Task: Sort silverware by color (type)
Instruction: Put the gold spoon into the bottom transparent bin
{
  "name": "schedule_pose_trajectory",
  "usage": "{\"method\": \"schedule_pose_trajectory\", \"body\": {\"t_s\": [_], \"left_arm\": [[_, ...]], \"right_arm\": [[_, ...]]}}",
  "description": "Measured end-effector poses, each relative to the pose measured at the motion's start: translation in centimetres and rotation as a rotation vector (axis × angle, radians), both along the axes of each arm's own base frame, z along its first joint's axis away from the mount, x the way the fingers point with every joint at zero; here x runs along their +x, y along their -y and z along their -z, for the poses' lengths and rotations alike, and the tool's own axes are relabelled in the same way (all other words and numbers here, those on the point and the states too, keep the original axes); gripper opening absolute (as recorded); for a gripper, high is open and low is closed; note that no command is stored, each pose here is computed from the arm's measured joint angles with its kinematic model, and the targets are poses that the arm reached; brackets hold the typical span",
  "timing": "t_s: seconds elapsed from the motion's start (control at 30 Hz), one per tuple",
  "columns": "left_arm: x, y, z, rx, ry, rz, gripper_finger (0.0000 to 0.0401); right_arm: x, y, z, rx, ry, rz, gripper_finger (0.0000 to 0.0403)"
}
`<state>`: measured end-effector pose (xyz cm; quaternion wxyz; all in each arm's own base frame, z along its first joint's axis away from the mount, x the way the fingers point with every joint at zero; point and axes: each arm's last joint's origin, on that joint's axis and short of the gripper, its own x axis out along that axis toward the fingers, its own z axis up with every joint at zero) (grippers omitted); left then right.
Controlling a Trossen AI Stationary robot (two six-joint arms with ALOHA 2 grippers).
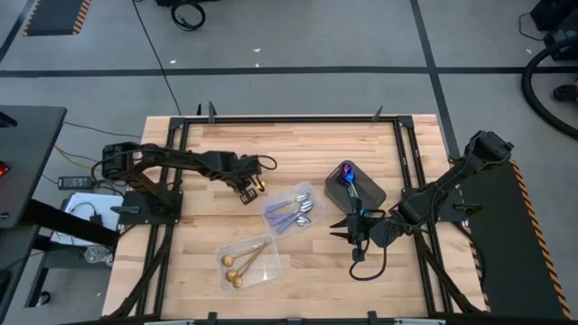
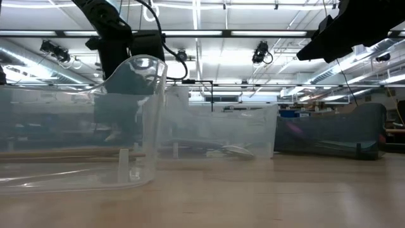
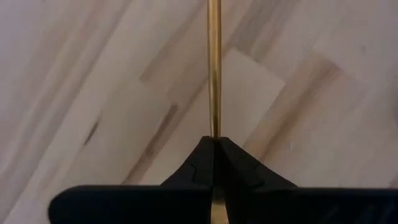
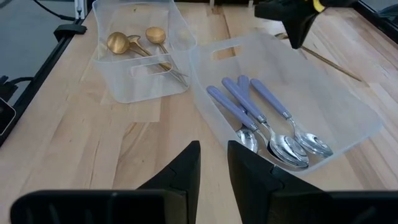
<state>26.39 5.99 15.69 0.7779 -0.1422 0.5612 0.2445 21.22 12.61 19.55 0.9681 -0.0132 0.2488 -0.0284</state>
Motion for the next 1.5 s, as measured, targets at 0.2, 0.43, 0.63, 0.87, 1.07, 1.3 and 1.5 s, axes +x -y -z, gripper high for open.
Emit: {"method": "schedule_pose_trajectory", "body": {"t_s": [0.2, 0.43, 0.63, 0.87, 1.07, 1.3, 1.5], "left_arm": [[-0.5, 0.5, -0.9, 0.002, -0.001, 0.001, 0.0018], [-0.4, 2.3, -5.2, 0.063, 0.202, 0.034, 0.0018], [-0.8, 5.6, -8.3, 0.034, 0.402, 0.092, 0.0018], [-1.2, 11.9, -9.6, -0.133, 0.549, 0.232, 0.0018], [-2.9, 17.7, -9.7, -0.332, 0.574, 0.257, 0.0018], [-4.8, 22.9, -7.6, -0.453, 0.475, 0.200, 0.0018], [-5.1, 24.6, -6.0, -0.473, 0.430, 0.113, 0.0018]], "right_arm": [[0.0, 0.0, 0.0, 0.003, 0.003, 0.000, 0.0091], [0.0, 0.0, -0.1, 0.005, 0.006, 0.000, 0.0091], [0.0, 0.0, 0.0, 0.003, 0.003, 0.000, 0.0091], [0.0, 0.0, 0.0, 0.000, -0.005, 0.000, 0.0091], [0.0, 0.0, 0.0, 0.006, 0.003, 0.000, 0.0091], [0.0, -0.1, 0.0, 0.005, 0.005, -0.002, 0.0091], [0.0, -0.1, -0.1, 0.007, 0.008, -0.001, 0.0091]]}}
